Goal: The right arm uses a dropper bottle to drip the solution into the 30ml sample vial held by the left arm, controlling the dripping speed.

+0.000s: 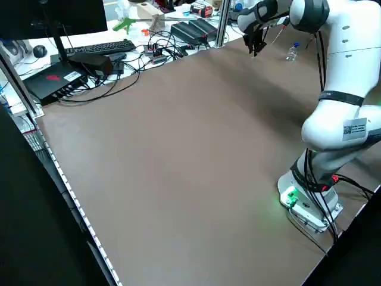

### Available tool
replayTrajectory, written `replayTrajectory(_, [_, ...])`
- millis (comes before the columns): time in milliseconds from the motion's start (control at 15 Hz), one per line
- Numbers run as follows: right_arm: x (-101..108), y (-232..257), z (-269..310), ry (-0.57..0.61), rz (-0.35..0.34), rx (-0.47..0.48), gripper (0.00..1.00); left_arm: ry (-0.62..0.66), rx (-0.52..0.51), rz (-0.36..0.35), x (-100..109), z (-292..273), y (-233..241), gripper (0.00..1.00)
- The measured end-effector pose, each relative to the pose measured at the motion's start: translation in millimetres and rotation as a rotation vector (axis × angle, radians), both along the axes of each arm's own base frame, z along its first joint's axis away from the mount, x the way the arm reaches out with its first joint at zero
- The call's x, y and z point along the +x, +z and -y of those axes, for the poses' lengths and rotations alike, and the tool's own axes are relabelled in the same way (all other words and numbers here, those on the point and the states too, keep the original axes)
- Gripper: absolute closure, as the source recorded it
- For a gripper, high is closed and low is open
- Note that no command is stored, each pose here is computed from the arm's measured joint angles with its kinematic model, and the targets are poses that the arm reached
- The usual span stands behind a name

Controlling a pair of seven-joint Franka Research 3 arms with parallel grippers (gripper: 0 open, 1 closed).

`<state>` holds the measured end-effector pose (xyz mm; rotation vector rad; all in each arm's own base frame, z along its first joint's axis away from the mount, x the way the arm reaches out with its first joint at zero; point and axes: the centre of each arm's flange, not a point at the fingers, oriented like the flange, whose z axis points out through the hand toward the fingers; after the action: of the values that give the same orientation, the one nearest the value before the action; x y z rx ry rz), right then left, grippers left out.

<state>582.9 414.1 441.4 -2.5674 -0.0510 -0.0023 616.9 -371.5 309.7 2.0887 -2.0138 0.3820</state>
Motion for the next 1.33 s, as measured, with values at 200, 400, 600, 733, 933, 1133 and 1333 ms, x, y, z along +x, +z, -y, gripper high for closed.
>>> replayTrajectory(200, [0,0,0,0.0,0.0,0.0,0.88,-0.008,-0.007,-0.007,-3,4,-1,0.69])
replayTrajectory(400, [0,0,0,0.001,0.0,0.0,0.88,-0.021,-0.012,-0.017,-16,25,-1,0.69])
replayTrajectory(600, [0,0,-1,0.001,0.0,0.0,0.88,-0.01,-0.013,-0.034,-30,45,-1,0.69])
replayTrajectory(733, [0,0,0,0.0,0.0,0.0,0.88,-0.012,-0.013,-0.04,-38,57,-1,0.69])
replayTrajectory(933, [0,0,0,0.0,0.001,0.001,0.88,-0.001,-0.012,-0.049,-44,65,-2,0.69])
replayTrajectory(1133, [0,0,0,-0.001,0.001,0.001,0.88,-0.002,-0.01,-0.049,-46,67,-2,0.69])
replayTrajectory(1333, [2,0,2,-0.005,0.001,0.0,0.88,-0.003,-0.006,-0.045,-45,66,-2,0.69])
